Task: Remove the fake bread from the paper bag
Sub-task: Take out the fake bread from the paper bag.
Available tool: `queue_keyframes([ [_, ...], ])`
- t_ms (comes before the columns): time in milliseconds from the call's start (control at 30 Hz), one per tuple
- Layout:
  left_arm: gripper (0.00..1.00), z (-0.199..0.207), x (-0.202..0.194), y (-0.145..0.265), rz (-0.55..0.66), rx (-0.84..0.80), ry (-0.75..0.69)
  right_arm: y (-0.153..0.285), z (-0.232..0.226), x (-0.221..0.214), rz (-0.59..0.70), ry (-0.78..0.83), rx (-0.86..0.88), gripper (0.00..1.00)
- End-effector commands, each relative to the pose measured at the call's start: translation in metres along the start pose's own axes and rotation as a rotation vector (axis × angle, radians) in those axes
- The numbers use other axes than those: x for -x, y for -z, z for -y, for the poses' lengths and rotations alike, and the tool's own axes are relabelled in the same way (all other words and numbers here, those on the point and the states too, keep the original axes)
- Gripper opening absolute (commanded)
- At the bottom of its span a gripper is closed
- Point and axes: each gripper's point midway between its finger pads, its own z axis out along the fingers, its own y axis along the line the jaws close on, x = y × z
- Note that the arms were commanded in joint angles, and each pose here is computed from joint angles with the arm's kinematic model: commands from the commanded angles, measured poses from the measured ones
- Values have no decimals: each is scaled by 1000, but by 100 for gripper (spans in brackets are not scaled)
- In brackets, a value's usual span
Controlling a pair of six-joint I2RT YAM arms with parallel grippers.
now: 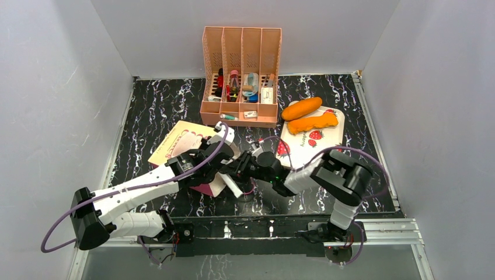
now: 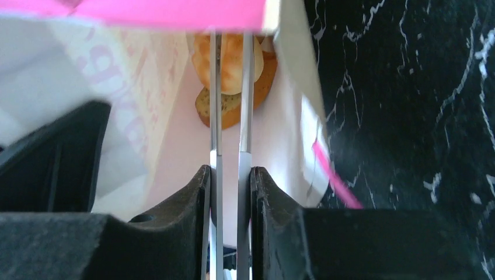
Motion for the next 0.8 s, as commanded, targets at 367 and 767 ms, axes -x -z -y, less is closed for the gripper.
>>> queue_keyframes([
  [367, 0, -29, 25, 0, 6, 141, 177, 116, -9, 8, 185, 99, 2, 0],
  [767, 0, -38, 16, -19, -53, 122, 261, 185, -19, 46, 454, 117, -18, 0],
])
